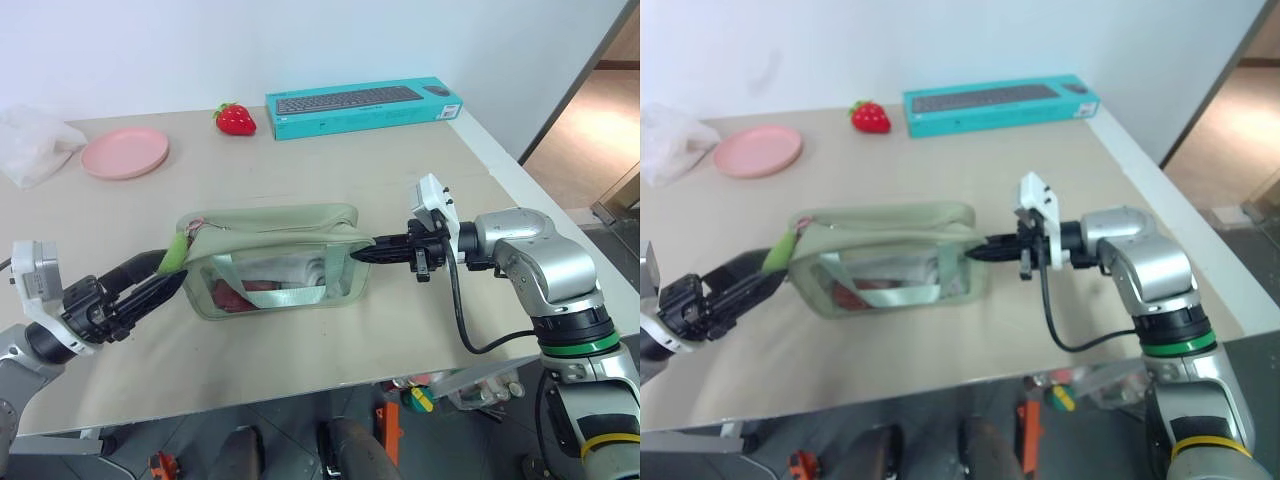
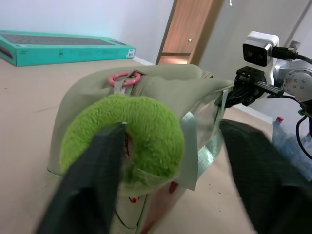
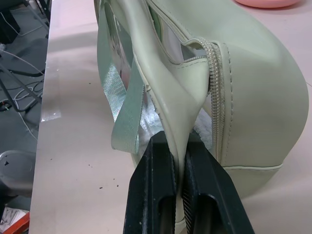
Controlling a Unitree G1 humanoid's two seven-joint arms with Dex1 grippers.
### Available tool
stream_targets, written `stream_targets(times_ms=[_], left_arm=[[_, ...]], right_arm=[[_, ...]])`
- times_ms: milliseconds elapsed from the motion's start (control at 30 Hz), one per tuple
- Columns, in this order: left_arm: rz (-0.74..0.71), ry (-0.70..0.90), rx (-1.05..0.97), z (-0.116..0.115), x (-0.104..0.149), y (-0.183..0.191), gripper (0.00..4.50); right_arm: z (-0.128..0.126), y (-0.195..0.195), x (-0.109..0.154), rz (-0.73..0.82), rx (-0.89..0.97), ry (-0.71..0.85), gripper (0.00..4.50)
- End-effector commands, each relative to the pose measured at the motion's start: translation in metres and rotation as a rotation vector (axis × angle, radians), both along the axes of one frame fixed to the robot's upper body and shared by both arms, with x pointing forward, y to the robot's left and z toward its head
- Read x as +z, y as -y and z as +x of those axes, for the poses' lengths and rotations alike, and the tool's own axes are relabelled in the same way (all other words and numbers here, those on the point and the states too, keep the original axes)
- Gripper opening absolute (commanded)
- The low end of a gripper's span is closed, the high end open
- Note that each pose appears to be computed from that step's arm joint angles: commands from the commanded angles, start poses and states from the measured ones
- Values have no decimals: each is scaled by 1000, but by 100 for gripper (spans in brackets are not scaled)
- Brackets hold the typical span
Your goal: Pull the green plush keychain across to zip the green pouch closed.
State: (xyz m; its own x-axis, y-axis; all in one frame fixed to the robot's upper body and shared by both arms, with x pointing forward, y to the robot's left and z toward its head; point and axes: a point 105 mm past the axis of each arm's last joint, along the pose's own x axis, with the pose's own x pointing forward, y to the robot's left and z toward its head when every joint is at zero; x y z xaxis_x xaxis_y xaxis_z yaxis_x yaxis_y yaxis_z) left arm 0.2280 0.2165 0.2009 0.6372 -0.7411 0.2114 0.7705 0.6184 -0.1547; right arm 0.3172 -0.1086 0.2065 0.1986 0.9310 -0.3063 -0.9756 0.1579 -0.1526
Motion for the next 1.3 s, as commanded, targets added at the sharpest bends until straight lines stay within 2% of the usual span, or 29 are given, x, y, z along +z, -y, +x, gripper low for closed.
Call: stream_targets(times_ms=[33, 167, 200, 300, 500, 600, 667, 800, 967, 1000, 1133, 1267, 1300], left_arm=[[26, 4, -15, -2, 0, 2, 160], [27, 21, -9, -1, 3, 1, 22], [32, 27, -5, 0, 4, 0, 5], [32, 64, 12, 2, 11, -1, 5], [-95, 254, 29, 7, 65, -2, 5], [-143, 253, -43, 12, 82, 10, 5], [-132, 205, -69, 19, 78, 18, 5], [-19, 141, -72, 39, 56, 38, 5], [82, 84, -139, 47, 26, 60, 5], [77, 78, -152, 46, 24, 62, 70], [20, 82, -214, 39, 32, 66, 203], [20, 134, -181, 39, 41, 57, 337], [9, 151, -180, 36, 46, 54, 358]], right_arm=[[-1, -1, 2, -23, 8, 27, 0], [-1, 0, 1, -26, 7, 29, 0], [-1, 0, 1, -27, 6, 29, 0], [0, 0, 1, -28, 6, 31, 0], [1, -1, 1, -33, 9, 33, 0], [1, -1, 1, -33, 10, 38, 0], [2, -2, 1, -34, 10, 41, 0], [2, -3, 1, -33, 9, 47, 0], [1, -2, 1, -31, 2, 53, 0], [1, -2, 1, -32, 0, 54, 0], [0, 0, 1, -33, -6, 54, 0], [0, 0, 0, -34, -8, 54, 0], [0, 0, 0, -34, -8, 53, 0]])
